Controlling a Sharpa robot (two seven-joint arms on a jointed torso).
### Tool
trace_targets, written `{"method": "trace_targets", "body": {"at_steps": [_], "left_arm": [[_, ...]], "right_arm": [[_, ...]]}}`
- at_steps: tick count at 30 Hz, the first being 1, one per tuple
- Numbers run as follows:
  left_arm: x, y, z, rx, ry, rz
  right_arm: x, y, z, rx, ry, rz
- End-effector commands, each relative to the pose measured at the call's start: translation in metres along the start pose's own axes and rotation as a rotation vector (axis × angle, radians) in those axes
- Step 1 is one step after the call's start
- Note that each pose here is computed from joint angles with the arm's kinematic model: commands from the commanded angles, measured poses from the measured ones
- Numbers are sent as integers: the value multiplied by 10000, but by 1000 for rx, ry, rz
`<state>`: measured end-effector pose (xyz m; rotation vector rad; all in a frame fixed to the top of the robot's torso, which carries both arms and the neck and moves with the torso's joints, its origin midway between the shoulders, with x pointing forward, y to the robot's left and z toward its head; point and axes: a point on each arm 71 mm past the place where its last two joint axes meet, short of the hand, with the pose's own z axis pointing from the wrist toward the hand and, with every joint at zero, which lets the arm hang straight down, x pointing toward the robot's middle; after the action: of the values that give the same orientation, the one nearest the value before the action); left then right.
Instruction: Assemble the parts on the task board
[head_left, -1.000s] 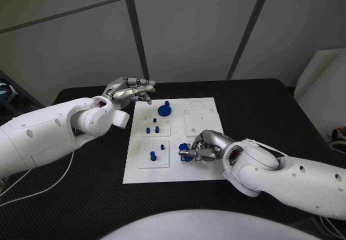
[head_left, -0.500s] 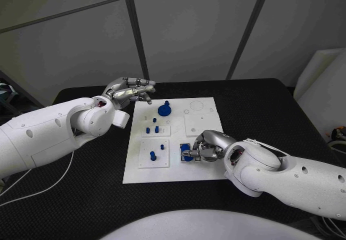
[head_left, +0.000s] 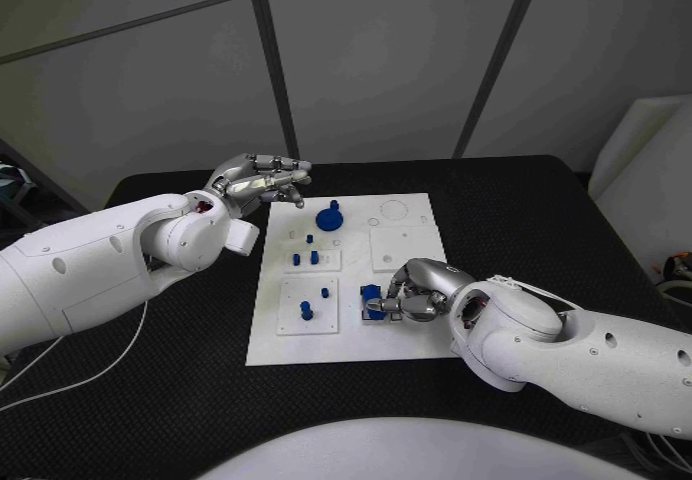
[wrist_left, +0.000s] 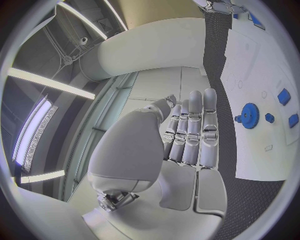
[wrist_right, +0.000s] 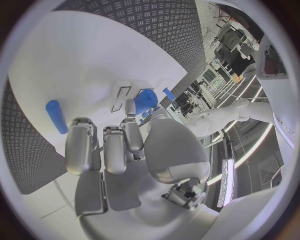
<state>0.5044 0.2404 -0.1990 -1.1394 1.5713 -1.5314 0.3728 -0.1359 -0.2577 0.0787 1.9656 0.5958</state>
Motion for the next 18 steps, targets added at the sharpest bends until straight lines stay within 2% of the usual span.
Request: {"method": "trace_targets", "body": {"at_steps": [1, 18], "left_arm": [[12, -9, 4, 0, 13, -6], [7, -2, 3, -7, 17, -1]], "right_arm": [[-1, 14, -10, -19, 0, -14], [-45, 17, -82, -70, -25, 20]]}}
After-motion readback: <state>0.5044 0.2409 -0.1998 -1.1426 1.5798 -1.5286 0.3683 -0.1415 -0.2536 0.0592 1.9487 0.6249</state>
